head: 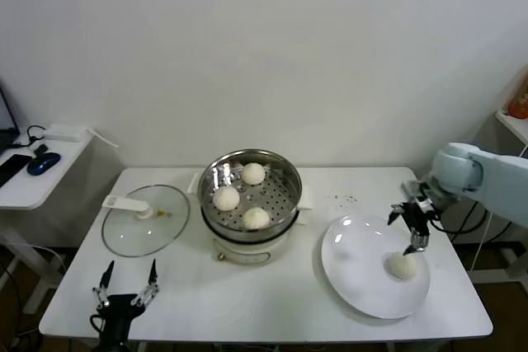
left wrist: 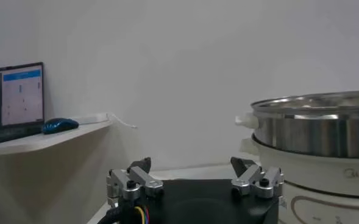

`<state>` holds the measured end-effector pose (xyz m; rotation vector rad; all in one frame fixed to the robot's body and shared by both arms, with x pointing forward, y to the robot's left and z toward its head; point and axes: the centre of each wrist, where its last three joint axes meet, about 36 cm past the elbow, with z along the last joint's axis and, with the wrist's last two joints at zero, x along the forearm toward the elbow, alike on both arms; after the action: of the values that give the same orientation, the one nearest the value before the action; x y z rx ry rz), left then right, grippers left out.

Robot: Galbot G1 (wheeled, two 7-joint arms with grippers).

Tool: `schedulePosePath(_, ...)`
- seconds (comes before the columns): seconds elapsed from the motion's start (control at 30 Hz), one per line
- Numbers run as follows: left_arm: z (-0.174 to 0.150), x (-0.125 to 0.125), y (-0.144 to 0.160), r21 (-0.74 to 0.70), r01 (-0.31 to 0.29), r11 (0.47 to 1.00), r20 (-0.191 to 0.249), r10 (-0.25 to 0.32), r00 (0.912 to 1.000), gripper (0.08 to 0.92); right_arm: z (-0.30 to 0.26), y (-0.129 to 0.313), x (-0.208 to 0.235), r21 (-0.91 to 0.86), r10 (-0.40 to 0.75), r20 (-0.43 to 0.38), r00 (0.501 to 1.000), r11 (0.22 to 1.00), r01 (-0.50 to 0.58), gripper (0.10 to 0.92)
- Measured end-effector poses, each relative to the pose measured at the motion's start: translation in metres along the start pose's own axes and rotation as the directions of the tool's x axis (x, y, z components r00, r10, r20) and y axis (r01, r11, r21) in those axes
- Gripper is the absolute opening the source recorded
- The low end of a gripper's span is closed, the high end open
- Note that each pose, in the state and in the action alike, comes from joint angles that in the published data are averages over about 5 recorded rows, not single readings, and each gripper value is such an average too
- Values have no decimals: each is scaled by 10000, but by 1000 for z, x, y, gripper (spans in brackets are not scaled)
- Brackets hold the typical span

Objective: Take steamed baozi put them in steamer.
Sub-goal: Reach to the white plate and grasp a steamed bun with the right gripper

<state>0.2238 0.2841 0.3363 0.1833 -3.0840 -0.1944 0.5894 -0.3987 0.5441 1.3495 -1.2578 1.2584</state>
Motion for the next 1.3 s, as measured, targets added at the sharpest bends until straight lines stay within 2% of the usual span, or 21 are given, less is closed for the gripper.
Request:
schedulePosePath(0.5,3,2,-1,-36,-8,10000,-95,8,10000,823,31,15,-55,-481,-231,-687,9974,9986,198,823)
schedulePosePath(1.3,7,1,-2,-39,-2,10000,-161,1,9999,823,19,9,-88,-427,-394,-737,9965,9984,363,817)
